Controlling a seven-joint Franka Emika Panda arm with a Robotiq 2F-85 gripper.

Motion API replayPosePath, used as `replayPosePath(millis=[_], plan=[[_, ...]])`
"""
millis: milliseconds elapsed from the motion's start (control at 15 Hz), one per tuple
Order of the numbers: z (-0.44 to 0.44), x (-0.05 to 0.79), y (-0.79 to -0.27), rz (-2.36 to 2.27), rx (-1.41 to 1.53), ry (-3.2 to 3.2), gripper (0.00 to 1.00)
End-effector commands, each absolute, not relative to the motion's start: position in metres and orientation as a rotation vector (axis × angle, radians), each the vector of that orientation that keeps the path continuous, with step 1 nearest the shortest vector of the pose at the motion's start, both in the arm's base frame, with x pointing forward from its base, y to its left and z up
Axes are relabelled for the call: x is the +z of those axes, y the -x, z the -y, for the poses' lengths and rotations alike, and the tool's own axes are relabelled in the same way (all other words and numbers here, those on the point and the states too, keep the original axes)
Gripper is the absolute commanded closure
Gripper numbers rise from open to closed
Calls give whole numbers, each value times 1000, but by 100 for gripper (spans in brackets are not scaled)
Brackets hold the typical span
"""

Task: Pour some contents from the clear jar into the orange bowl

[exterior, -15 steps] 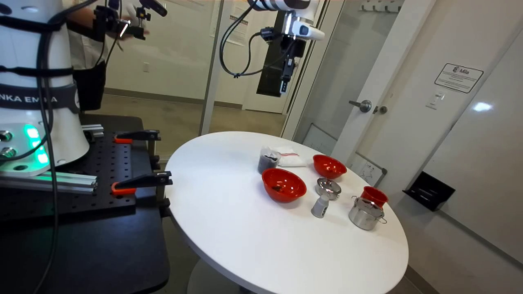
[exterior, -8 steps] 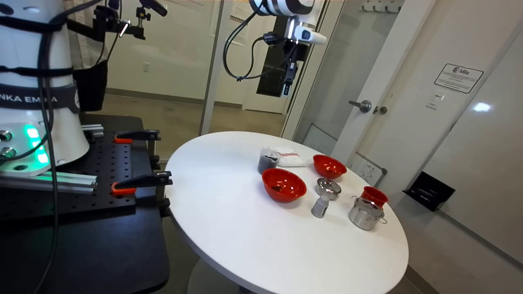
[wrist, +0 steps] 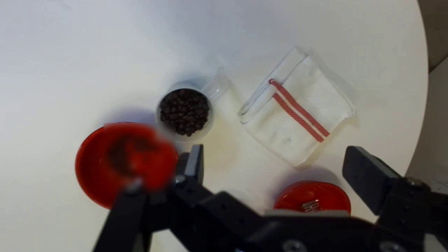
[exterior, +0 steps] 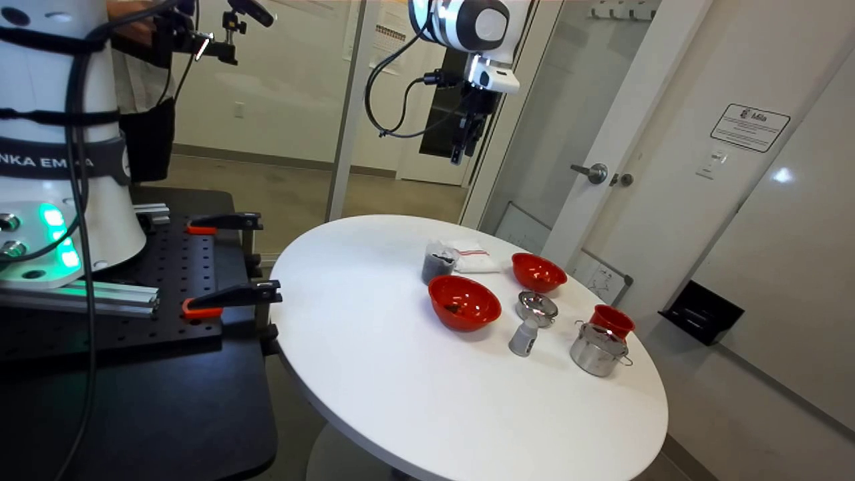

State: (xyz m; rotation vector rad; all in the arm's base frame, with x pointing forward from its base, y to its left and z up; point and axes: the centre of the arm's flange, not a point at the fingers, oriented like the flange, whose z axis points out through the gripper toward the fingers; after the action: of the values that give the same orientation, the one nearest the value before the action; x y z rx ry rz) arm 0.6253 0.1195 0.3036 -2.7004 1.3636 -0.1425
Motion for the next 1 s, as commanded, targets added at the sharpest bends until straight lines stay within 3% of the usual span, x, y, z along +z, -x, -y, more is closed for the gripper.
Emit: replayPosePath(millis=[0, 67, 933], plan=[[-148, 284, -662, -1480, -151, 2584, 0], [-135, 295, -635, -1416, -143, 2649, 0], [-139, 201, -691, -1953, -84, 2376, 0]])
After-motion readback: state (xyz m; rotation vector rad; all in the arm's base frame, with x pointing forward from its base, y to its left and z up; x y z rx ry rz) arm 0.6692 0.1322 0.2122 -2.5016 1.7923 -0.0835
